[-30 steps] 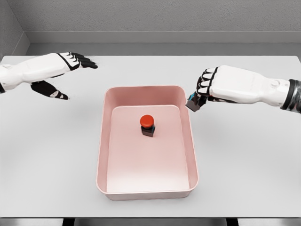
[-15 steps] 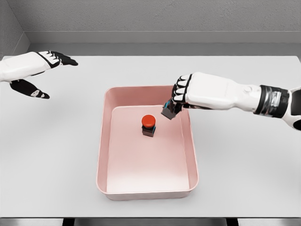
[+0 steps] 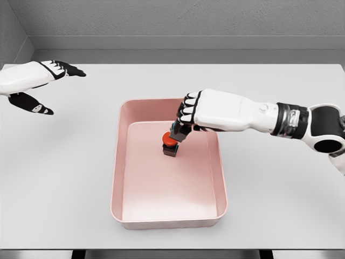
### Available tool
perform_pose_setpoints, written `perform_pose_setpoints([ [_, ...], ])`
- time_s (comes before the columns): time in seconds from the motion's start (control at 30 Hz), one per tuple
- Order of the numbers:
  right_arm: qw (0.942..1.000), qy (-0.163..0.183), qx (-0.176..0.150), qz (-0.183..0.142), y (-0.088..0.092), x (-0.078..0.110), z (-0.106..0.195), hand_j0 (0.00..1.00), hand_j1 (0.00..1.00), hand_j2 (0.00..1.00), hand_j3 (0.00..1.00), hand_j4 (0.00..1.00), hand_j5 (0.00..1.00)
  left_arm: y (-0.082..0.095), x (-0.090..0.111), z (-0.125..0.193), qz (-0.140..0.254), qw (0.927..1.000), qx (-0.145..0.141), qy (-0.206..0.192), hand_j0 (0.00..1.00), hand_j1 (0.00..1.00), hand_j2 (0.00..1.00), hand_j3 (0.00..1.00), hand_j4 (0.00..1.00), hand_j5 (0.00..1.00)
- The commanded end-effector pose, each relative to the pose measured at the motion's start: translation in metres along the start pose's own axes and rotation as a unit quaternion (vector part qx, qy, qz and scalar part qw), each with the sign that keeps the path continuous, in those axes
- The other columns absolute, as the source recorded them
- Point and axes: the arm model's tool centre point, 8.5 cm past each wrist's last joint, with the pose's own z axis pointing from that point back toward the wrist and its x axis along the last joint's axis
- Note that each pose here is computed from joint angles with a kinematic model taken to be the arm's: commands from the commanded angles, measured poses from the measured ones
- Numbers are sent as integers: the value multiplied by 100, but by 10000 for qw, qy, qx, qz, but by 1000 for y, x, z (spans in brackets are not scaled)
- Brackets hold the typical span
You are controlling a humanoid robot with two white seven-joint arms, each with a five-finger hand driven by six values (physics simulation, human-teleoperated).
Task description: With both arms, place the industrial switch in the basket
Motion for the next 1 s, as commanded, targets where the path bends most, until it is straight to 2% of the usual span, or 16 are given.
perform_pose_setpoints([
  [0.0, 9999, -44, -110, -50, 1, 0, -9, 100, 100, 100, 100, 100, 100, 1, -2, 3, 17, 10000, 4, 38, 100, 100, 100, 100, 100, 100],
  [0.27, 9998, -53, -165, -140, 3, -1, -12, 100, 100, 100, 100, 100, 100, -3, -1, 3, 43, 10000, -17, 25, 100, 100, 100, 100, 100, 100],
  [0.37, 9998, 63, -140, -101, 0, -5, -3, 100, 100, 100, 100, 100, 100, -2, -1, 5, 37, 10000, -20, 35, 100, 100, 100, 100, 100, 100],
  [0.47, 9992, 366, -130, 70, -13, -17, 21, 100, 100, 100, 100, 100, 100, -1, -1, 7, 17, 10000, -34, 63, 100, 100, 100, 100, 100, 100],
  [0.53, 9973, 720, 36, 149, -16, -28, 48, 100, 100, 100, 100, 100, 100, 1, -2, 9, 5, 10000, -8, 74, 100, 100, 100, 100, 100, 100],
  [0.6, 9925, 1216, 64, 70, -14, -51, 75, 100, 100, 100, 100, 100, 100, 2, -2, 10, -9, 10000, -17, 88, 100, 100, 100, 100, 100, 100],
  [0.67, 9859, 1662, 126, -123, -2, -73, 95, 100, 100, 100, 100, 100, 100, 2, -2, 11, -10, 10000, -16, 88, 100, 100, 100, 100, 100, 100],
  [0.77, 9728, 2284, 224, -332, 10, -98, 132, 100, 100, 100, 100, 100, 100, 2, -2, 11, -12, 10000, -19, 95, 100, 100, 100, 100, 100, 100],
  [0.8, 9681, 2438, 354, -458, 21, -100, 144, 100, 100, 100, 100, 100, 100, 3, -2, 13, -24, 9999, -27, 107, 100, 100, 100, 100, 100, 100],
  [0.83, 9655, 2527, 393, -497, 25, -103, 151, 100, 100, 100, 100, 100, 100, 3, -3, 13, -15, 9999, -23, 112, 100, 100, 100, 100, 100, 100],
  [0.9, 9565, 2791, 541, -659, 39, -109, 169, 100, 100, 100, 100, 100, 100, 2, -3, 13, -21, 9999, -35, 114, 100, 100, 100, 100, 100, 100],
  [0.97, 9521, 2906, 601, -739, 45, -112, 177, 100, 100, 100, 100, 100, 100, 3, -2, 13, -21, 9999, -33, 112, 100, 100, 100, 100, 100, 100],
])
